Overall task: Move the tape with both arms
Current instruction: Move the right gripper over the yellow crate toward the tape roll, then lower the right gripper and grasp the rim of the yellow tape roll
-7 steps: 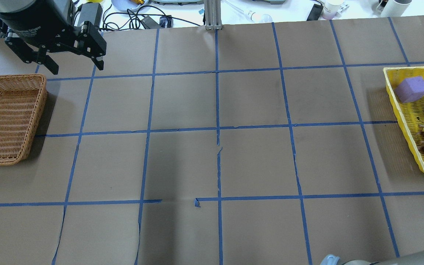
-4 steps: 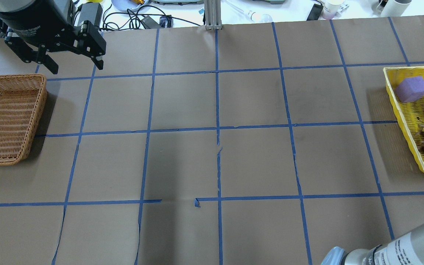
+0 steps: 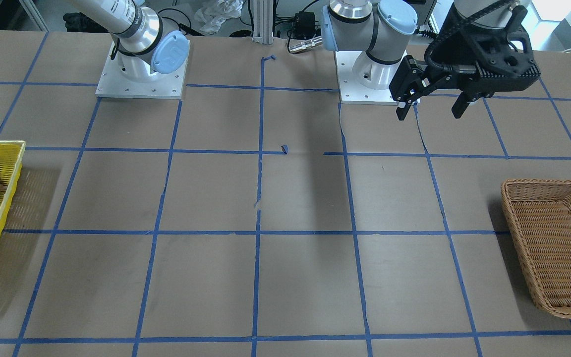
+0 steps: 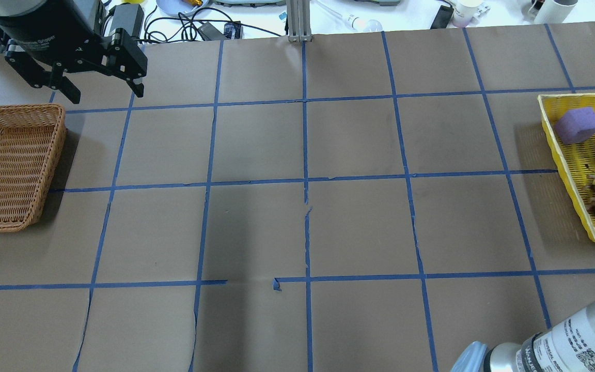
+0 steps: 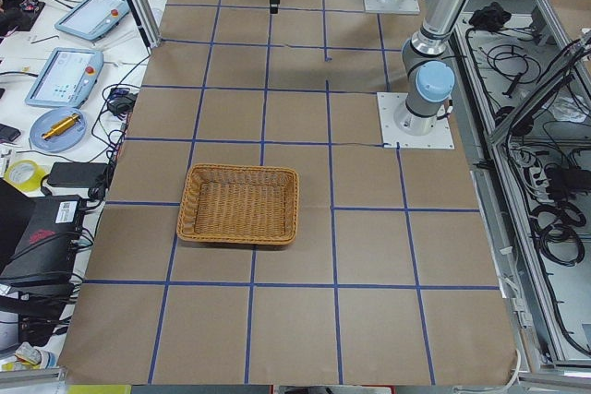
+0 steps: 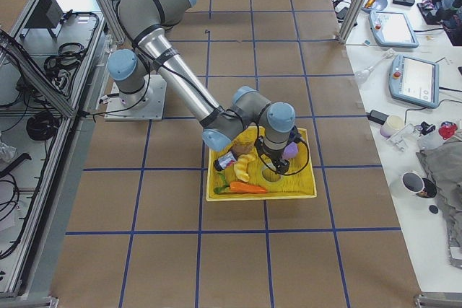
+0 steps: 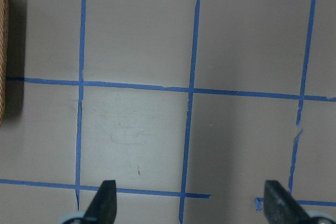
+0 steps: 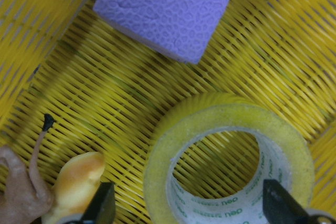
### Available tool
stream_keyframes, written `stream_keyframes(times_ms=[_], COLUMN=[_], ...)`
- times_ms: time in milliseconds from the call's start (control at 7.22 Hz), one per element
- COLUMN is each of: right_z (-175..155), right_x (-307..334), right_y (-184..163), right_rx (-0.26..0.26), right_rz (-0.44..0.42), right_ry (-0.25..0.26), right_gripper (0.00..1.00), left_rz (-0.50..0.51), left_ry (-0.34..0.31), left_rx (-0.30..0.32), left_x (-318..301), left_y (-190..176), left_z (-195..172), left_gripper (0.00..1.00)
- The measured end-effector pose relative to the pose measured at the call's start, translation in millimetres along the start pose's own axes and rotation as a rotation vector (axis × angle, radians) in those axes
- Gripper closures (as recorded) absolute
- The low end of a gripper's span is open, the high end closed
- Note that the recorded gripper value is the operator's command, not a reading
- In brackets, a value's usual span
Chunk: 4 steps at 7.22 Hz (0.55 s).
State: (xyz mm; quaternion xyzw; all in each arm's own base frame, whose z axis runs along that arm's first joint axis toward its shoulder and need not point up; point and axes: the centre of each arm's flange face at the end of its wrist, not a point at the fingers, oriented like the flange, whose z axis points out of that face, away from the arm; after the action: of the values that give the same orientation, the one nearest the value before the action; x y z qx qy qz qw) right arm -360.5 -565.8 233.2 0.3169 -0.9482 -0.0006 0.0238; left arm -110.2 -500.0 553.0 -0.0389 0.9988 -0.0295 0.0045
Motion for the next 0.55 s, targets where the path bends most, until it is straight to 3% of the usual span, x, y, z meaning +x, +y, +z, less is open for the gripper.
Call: stream_keyframes(times_ms=[138,277,415,554], right_z=[8,14,18,18], right_x=[-1,-4,-6,-7], right_y=[2,3,3,4], right_rx=[-0.003,-0.002,0.003,0.004], right_rz=[0.015,0.03,0.039,0.042], right_ry=[-0.015,-0.029,-0.038,-0.04], right_gripper=[0.12,0.31,0.81,1.0], left_rz=[0.0,0.0,0.001,0.001], left_ry=[-0.001,-0.001,-0.001,0.0], left_rx=[0.0,0.0,0.0,0.0], left_x=[0,0,0,1], left_y=[0,0,0,0], left_z=[0,0,0,0], left_gripper=[0.0,0.0,0.0,0.0])
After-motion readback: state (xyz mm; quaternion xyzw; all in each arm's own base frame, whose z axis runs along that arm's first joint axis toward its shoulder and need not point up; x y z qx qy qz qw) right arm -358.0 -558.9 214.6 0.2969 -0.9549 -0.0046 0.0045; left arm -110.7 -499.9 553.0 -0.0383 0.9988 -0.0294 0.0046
